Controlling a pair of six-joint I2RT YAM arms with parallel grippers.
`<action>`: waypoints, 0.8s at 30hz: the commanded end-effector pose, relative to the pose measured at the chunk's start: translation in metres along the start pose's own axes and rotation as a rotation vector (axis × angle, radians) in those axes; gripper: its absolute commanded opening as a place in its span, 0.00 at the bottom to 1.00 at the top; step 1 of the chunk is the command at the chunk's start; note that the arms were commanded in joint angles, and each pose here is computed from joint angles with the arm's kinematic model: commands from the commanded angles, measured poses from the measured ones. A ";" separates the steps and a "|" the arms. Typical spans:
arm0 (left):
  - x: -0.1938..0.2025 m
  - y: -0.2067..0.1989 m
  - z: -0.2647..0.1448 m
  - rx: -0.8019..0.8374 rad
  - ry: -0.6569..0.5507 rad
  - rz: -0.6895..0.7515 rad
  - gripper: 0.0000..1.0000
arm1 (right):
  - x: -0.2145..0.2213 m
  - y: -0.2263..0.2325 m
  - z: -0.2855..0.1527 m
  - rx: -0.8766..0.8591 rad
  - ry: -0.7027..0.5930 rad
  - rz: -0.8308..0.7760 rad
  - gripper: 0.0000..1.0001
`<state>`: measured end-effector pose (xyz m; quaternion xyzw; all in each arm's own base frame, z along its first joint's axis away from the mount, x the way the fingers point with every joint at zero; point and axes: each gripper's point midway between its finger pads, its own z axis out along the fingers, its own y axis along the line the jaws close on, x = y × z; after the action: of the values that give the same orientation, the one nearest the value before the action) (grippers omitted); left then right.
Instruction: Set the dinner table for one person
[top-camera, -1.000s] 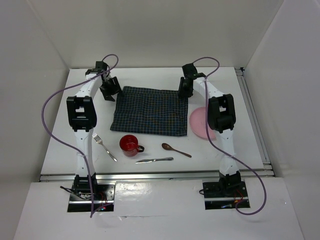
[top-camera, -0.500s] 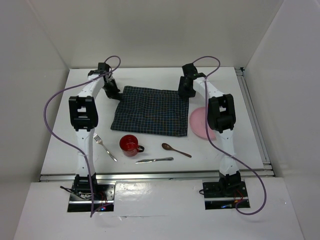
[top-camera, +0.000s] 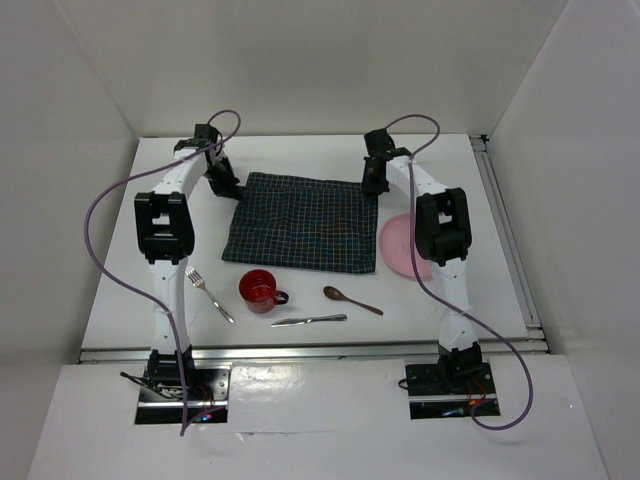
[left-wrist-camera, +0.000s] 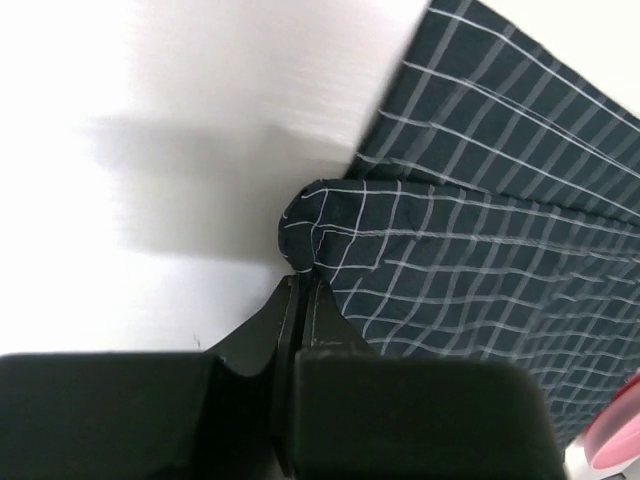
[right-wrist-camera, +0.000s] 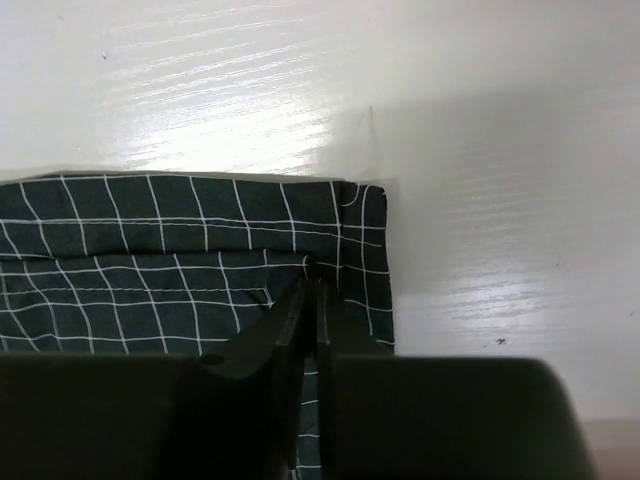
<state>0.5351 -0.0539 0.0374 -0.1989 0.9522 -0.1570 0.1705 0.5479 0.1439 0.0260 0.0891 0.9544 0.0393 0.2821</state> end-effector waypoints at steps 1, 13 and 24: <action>-0.020 -0.022 -0.047 0.036 -0.107 0.033 0.00 | -0.017 0.007 -0.015 -0.015 -0.059 0.004 0.07; -0.033 -0.042 -0.094 0.087 -0.191 0.075 0.00 | -0.035 0.030 -0.055 -0.131 -0.130 0.004 0.00; -0.032 -0.076 -0.103 0.100 -0.253 0.152 0.00 | -0.047 0.033 -0.081 -0.184 -0.176 0.046 0.00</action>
<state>0.5391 -0.0762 0.1167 -0.1635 0.9411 -0.1617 0.2481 0.5369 0.1612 0.0785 0.0849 0.9390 0.0989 0.3181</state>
